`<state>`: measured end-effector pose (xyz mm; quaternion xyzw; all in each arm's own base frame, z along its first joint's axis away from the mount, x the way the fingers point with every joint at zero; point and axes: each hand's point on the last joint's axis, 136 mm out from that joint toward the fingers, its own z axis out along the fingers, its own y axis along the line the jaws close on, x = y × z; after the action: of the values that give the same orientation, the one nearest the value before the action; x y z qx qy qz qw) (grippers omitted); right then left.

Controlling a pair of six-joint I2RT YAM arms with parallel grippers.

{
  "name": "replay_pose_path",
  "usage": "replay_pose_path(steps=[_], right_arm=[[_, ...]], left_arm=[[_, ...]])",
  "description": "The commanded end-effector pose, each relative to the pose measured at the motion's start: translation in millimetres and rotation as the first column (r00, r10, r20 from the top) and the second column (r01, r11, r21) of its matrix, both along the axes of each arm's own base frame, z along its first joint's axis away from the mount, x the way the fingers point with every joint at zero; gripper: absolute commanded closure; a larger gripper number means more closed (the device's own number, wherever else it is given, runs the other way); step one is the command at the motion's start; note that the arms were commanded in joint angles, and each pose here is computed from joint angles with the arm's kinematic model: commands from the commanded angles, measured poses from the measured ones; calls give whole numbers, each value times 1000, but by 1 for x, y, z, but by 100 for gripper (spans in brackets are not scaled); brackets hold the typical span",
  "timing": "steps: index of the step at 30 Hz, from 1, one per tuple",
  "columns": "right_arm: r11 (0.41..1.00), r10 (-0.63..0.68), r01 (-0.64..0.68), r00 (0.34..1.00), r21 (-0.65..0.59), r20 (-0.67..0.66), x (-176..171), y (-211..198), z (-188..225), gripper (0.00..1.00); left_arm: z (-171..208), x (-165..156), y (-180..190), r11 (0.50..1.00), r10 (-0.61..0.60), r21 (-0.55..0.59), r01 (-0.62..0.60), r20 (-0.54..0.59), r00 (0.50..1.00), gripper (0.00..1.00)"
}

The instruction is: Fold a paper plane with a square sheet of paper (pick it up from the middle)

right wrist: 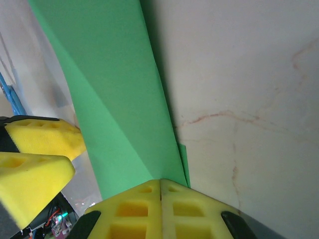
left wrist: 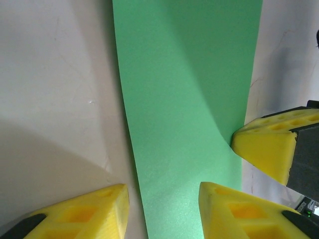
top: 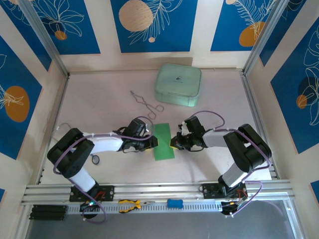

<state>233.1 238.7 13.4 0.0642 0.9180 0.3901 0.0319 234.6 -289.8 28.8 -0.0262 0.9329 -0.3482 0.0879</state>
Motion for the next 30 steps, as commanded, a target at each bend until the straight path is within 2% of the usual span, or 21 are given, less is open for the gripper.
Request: replay_pose_path(steps=[1,21,30], right_arm=[[997,-24,16,994,-74,-103,-19,-15,-22,98],[997,-23,16,994,-76,-103,-19,-15,-22,98],[997,-25,17,994,-80,-102,-19,-16,-22,98]], left_arm=[[-7,-3,-4,1000,-6,-31,6,-28,1000,60],[-3,-1,-8,998,5,-68,-6,-21,1000,75],[3,0,-5,998,20,-65,-21,-7,1000,76]])
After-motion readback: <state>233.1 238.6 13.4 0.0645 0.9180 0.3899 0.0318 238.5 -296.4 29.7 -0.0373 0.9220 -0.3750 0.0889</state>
